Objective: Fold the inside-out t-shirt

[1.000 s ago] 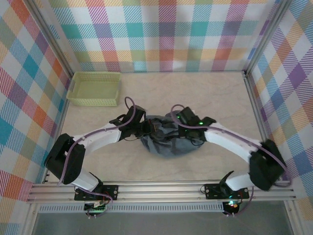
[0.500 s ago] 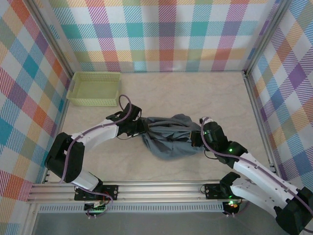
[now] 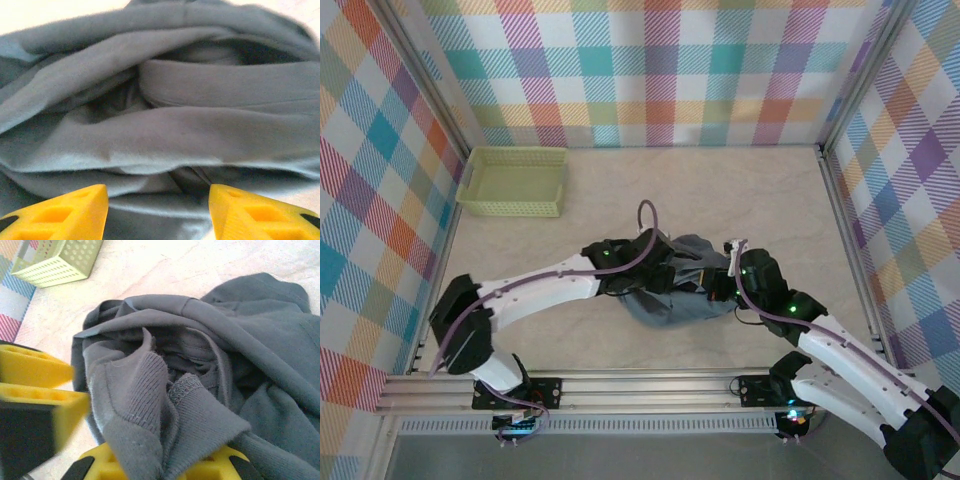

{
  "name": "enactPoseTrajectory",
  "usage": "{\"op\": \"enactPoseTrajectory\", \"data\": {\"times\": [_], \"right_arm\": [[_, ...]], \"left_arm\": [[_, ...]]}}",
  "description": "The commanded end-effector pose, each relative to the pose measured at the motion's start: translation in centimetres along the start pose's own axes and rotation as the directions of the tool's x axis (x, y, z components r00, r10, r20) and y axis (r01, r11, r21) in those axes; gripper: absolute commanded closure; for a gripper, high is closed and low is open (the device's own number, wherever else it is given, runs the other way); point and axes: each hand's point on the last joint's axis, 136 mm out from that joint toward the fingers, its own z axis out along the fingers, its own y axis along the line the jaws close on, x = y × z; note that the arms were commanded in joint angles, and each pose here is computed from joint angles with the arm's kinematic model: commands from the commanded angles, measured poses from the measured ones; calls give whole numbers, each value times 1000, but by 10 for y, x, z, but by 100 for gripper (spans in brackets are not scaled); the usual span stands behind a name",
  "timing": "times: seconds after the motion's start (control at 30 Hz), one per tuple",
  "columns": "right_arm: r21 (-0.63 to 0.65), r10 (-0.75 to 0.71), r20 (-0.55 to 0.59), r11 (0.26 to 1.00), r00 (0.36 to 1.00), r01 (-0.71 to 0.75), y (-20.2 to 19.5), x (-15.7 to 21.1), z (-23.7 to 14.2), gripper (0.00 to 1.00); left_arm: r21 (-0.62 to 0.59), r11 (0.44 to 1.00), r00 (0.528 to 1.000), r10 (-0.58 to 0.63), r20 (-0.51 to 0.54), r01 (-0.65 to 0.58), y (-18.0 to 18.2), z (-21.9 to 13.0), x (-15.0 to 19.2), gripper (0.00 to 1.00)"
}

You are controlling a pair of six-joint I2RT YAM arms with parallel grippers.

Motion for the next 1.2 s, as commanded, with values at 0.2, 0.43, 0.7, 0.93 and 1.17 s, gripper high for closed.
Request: {"op": "enactPoseTrajectory", "data": {"times": [0.2, 0.43, 0.7, 0.93, 1.17], "right_arm": [[-110, -30, 62, 993, 998, 37, 35, -30, -17, 100], [-49, -44, 49, 998, 998, 46, 22, -25, -13, 100], [116, -85, 25, 990, 996, 82, -5, -50, -5, 100], [125, 26, 17, 992, 1000, -28, -26, -97, 11, 100], [168, 22, -42, 986, 999, -15, -39, -108, 31, 65]], "left_arm": [[-133, 990, 999, 50, -13, -51, 8, 30, -9, 50], [-261, 965, 998, 11, 64, 6, 39, 26, -34, 84], [-47, 998, 990, 40, 139, -34, 4, -42, -73, 100], [320, 945, 966, -14, 260, -72, -35, -135, -93, 100], [467, 875, 939, -259, 226, 128, 7, -130, -93, 100]]}}
